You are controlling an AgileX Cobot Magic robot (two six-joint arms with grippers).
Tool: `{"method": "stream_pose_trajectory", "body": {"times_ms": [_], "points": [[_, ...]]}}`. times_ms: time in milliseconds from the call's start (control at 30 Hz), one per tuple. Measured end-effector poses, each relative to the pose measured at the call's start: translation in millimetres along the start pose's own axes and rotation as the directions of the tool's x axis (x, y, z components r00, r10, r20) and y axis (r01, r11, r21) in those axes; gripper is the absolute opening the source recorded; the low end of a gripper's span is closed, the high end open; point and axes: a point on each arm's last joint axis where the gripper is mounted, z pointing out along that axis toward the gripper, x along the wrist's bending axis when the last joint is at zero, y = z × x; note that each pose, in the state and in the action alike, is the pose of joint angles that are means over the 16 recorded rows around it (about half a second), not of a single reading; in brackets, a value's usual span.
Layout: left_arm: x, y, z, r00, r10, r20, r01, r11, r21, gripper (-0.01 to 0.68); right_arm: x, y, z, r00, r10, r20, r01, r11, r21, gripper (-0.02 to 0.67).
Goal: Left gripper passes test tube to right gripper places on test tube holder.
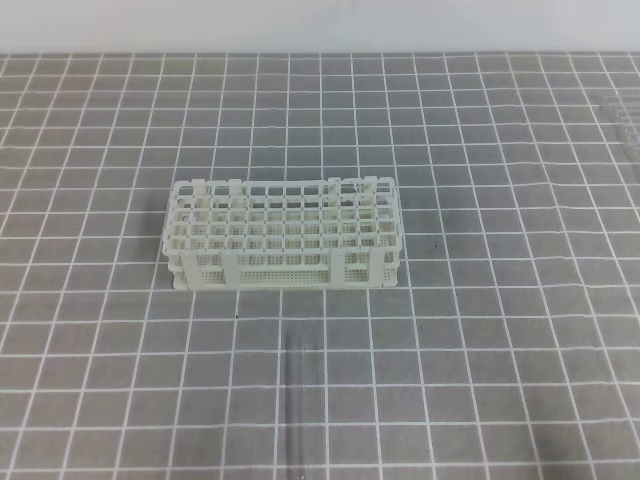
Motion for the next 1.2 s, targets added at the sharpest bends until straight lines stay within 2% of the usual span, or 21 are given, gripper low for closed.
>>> {"method": "stream_pose_trajectory", "body": {"times_ms": [300, 533, 733, 1033, 1200], "points": [[0.3, 5, 0, 1.0, -0.009, -0.002, 0.009, 0.998, -0.061, -0.003, 0, 0, 0, 1.0, 0.0, 0.0, 0.0, 1.0, 0.0, -0.021], [-0.1, 14, -1, 0.995, -0.096, 0.017, 0.097, 0.983, -0.158, -0.003, 0, 0, 0, 1.0, 0.0, 0.0, 0.0, 1.0, -0.003, -0.021], [1.0, 23, -3, 0.984, -0.176, 0.037, 0.18, 0.948, -0.264, -0.002, 0, 6, 0, 1.0, 0.025, -0.001, -0.025, 0.998, -0.062, -0.021], [3.1, 32, -6, 0.95, -0.302, 0.082, 0.311, 0.881, -0.355, -0.002, -2, 23, -3, 0.99, 0.136, -0.017, -0.136, 0.958, -0.252, -0.021], [3.2, 32, -6, 0.929, -0.357, 0.102, 0.369, 0.862, -0.347, -0.002, -4, 30, -5, 0.976, 0.213, -0.034, -0.212, 0.921, -0.326, -0.021]]}}
